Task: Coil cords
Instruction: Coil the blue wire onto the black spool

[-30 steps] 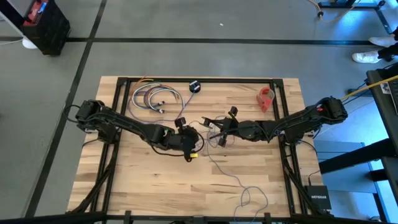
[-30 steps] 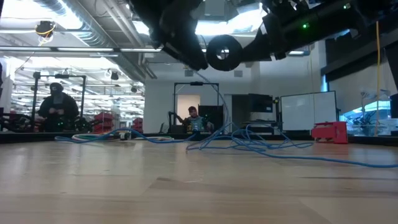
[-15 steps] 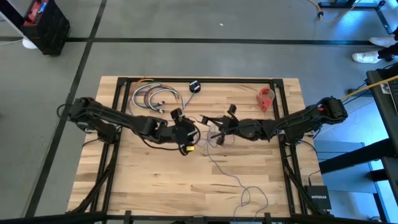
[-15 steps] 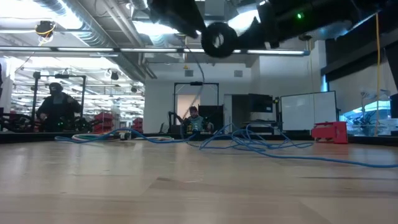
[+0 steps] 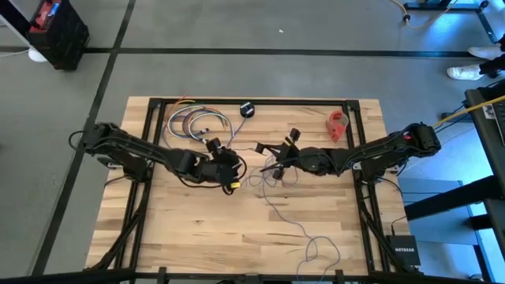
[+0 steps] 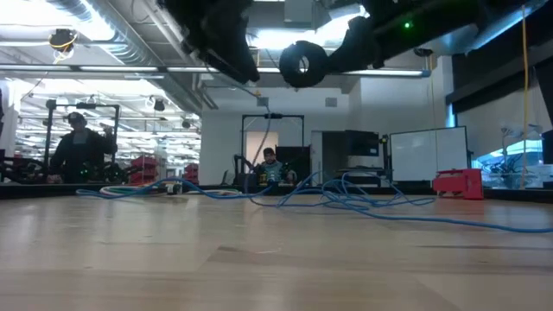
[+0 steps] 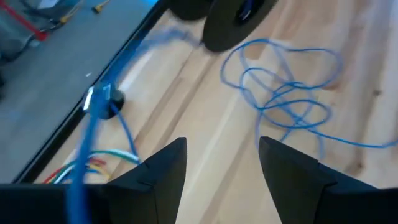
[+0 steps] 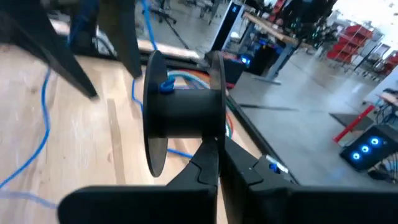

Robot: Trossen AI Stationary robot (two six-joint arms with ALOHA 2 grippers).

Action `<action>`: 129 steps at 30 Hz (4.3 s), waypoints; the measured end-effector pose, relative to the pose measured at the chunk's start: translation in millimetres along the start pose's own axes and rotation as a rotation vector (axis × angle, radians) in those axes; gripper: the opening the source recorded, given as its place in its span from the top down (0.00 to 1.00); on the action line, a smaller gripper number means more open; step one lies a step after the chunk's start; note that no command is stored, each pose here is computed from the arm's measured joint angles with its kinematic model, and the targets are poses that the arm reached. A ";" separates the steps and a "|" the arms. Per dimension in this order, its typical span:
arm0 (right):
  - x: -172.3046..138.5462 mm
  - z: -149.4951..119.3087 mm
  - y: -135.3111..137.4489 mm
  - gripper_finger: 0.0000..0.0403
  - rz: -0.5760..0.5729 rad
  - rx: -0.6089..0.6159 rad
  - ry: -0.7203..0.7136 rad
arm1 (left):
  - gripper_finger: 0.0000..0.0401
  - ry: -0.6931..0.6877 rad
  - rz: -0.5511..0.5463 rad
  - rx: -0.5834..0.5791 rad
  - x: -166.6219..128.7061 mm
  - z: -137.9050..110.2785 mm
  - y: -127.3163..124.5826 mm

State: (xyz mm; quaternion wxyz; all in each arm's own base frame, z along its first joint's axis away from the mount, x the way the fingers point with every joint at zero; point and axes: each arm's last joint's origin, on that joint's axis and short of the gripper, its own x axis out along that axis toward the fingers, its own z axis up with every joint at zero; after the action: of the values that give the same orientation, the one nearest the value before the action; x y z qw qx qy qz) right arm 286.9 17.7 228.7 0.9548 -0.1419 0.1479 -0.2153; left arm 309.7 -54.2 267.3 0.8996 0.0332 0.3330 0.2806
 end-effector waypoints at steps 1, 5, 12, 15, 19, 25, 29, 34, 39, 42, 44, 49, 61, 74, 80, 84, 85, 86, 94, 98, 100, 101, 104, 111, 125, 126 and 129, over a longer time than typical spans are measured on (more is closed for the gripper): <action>0.0 -0.3 0.1 0.99 0.003 0.007 0.003 | 0.52 -0.005 -0.009 0.006 -2.7 1.2 1.6; 0.0 -0.7 0.5 0.99 0.014 0.009 0.005 | 0.52 -0.023 -0.027 0.011 -12.1 3.4 4.0; -0.1 -3.2 1.5 0.99 0.033 -0.003 0.024 | 0.52 -0.026 -0.057 0.042 -16.8 -3.8 -5.7; -0.1 -3.0 1.5 0.99 0.033 -0.003 0.022 | 0.52 -0.035 -0.057 0.044 -16.4 -2.8 -5.6; -0.1 -3.0 1.5 0.99 0.032 -0.005 0.022 | 0.52 -0.047 -0.058 0.050 -15.7 -0.9 -5.3; -0.1 -3.8 1.5 0.99 0.034 -0.010 0.029 | 0.52 -0.060 -0.056 0.086 -12.2 -2.8 -5.3; -0.2 -4.7 1.7 0.99 0.036 -0.016 0.037 | 0.52 -0.106 -0.066 0.133 -8.5 -4.9 -8.4; -0.2 -5.2 2.9 0.99 0.075 -0.023 0.036 | 0.52 -0.132 -0.070 0.169 -3.1 -8.9 -7.3; -0.4 -4.5 4.2 0.99 0.119 -0.024 0.024 | 0.52 -0.165 -0.126 0.170 -4.8 -4.3 -8.9; -0.4 -4.2 4.9 0.99 0.145 -0.022 0.017 | 0.52 -0.167 -0.168 0.183 -5.2 -3.8 -10.2; -0.5 -4.0 5.3 0.99 0.161 -0.021 0.013 | 0.52 -0.170 -0.169 0.187 -5.1 -3.9 -10.3; -0.8 -3.3 6.9 0.99 0.216 -0.036 -0.004 | 0.52 -0.223 -0.174 0.204 -3.3 -3.8 -12.0; -1.3 -0.2 8.8 0.99 0.290 -0.049 -0.049 | 0.52 -0.272 -0.235 0.190 -5.1 1.5 -14.5; 12.6 -5.6 21.2 0.99 0.339 -0.036 -0.095 | 0.75 -0.291 -0.262 0.200 0.2 2.2 -19.6; 12.9 -2.7 21.4 0.99 0.353 -0.033 -0.106 | 0.85 -0.289 -0.260 0.199 0.9 2.8 -18.3; 12.9 -2.2 21.3 0.99 0.352 -0.031 -0.109 | 0.92 -0.276 -0.260 0.208 1.5 1.6 -17.9; 12.9 -2.1 21.3 0.99 0.352 -0.030 -0.111 | 0.94 -0.273 -0.260 0.211 1.6 1.4 -17.9; 13.0 -2.0 21.2 0.99 0.351 -0.029 -0.111 | 0.97 -0.273 -0.260 0.212 1.6 1.3 -17.9; 13.0 -1.6 21.0 0.98 0.351 -0.013 -0.112 | 0.99 -0.270 -0.259 0.217 1.5 0.9 -18.1; 13.1 -0.4 20.7 0.91 0.353 0.039 -0.105 | 1.00 -0.260 -0.258 0.224 2.2 -0.6 -18.4; 10.1 4.5 18.1 0.86 0.354 0.062 -0.121 | 1.00 -0.253 -0.258 0.228 2.9 -2.0 -19.0; 7.7 7.5 16.1 0.83 0.353 0.067 -0.131 | 1.00 -0.252 -0.259 0.232 2.8 -2.6 -19.6; -1.7 13.4 8.9 0.76 0.357 0.062 -0.122 | 1.00 -0.264 -0.261 0.232 1.7 -1.7 -20.3; -29.1 25.9 -12.5 0.69 0.360 0.060 -0.104 | 1.00 -0.314 -0.260 0.245 0.2 3.4 -20.7; -15.4 17.3 3.5 0.69 0.502 0.075 -0.133 | 1.00 -0.432 -0.324 0.327 -0.8 7.0 -38.1; -14.6 16.9 4.1 0.69 0.502 0.075 -0.133 | 1.00 -0.431 -0.326 0.332 -1.0 6.7 -38.4; -12.8 16.4 5.2 0.69 0.500 0.077 -0.139 | 1.00 -0.436 -0.328 0.332 -2.1 6.7 -39.3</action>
State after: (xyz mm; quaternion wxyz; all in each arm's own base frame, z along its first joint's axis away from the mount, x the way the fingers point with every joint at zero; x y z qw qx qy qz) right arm 283.4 31.4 244.9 0.9909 -0.0787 0.1043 0.0321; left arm 331.5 -87.5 264.0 0.9653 0.1845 0.1747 0.0598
